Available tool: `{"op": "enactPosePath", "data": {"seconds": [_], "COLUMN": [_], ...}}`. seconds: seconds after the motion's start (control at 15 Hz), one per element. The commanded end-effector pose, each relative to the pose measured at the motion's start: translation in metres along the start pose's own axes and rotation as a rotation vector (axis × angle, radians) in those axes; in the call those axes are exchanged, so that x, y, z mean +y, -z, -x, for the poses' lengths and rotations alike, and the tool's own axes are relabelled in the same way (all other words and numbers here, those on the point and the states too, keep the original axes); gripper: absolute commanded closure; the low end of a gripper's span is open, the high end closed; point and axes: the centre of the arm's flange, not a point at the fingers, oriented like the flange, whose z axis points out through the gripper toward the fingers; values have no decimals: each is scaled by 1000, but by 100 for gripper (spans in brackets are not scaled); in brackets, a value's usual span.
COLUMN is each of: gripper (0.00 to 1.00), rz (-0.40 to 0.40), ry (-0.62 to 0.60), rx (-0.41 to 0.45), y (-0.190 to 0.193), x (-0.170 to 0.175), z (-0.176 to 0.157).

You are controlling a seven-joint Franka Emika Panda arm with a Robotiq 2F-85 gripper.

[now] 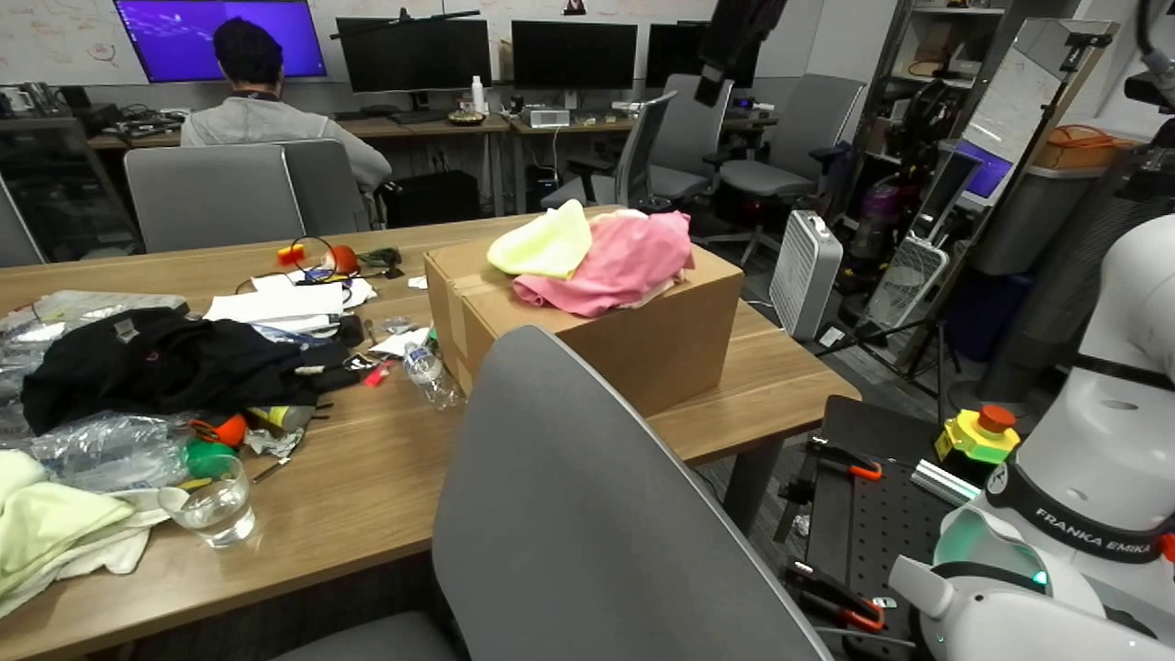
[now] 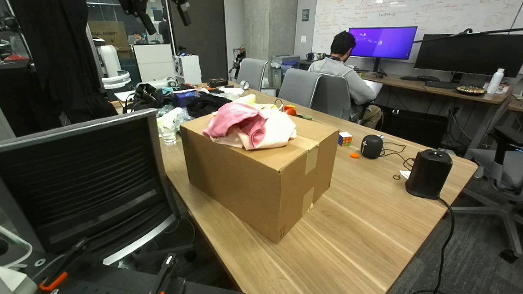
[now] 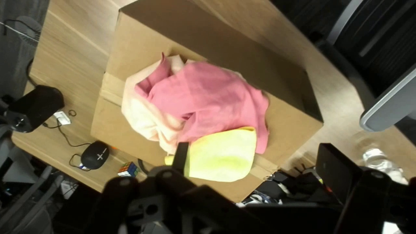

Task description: Remove the t-shirts and towel from the backrest of the chair and place them on top of the box

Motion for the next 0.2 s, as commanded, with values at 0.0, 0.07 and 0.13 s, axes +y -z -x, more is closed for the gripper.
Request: {"op": "enactPosePath", "data": {"seconds": [0.0,0.07,0.13], "gripper": [0,0,0], "rz": [-113,-67,-73], "ry": [-24,-13,-17], "rx": [-3,-8,-5], "y": [14,7,9], "x": [22,12,15], "z": [61,30,39]}}
